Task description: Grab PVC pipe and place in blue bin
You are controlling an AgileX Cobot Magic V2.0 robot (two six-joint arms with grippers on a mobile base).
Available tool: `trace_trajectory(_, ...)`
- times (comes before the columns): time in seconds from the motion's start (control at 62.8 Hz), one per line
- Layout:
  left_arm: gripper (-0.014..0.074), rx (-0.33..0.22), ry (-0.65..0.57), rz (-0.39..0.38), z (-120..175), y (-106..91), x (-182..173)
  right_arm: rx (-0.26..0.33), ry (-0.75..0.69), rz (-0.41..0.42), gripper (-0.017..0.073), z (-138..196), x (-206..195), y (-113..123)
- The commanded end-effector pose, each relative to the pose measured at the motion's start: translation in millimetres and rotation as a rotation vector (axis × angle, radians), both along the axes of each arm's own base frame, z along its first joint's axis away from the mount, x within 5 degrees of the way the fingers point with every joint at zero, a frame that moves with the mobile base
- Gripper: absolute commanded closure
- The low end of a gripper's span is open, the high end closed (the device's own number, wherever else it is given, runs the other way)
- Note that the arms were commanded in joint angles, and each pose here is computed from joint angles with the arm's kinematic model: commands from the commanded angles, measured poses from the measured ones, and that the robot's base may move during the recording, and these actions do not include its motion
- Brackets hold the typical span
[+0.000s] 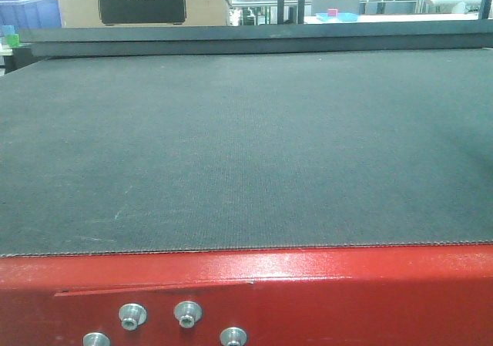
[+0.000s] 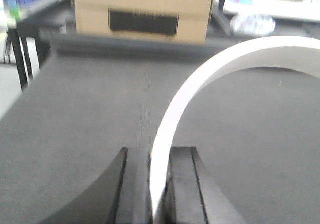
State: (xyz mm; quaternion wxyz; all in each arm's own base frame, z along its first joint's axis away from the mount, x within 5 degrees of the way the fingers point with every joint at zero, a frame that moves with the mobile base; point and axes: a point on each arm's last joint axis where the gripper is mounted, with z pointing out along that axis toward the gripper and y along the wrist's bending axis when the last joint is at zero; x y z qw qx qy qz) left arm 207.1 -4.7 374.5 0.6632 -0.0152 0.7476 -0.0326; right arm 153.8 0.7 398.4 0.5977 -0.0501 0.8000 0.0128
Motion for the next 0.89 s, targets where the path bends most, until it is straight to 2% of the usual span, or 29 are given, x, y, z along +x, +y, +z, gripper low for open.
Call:
trace_trajectory(0.0,0.0705,-0.005,-0.102,0.0,9,0.0,-27,0.007,-0.05,-0.011,0.0721,-1,-11,1)
trace_trajectory(0.223,0.0705,-0.006,-0.148,-0.007,1,0.4,-74,0.002,-0.113,-0.011,0.0721,-9,-43,4)
trace_trajectory(0.398,0.0705,-0.005,-0.152,-0.013,-11,0.4,-96,0.0,-0.135,-0.011,0.0721,-20,-60,5)
trace_trajectory(0.574,0.0705,-0.001,-0.078,-0.026,-21,-0.6,-103,-0.002,-0.155,-0.011,0.0721,-30,-74,7)
trace_trajectory(0.876,0.0705,-0.001,-0.076,-0.026,-22,-0.6,-103,-0.004,-0.204,-0.019,0.0721,-33,-83,7)
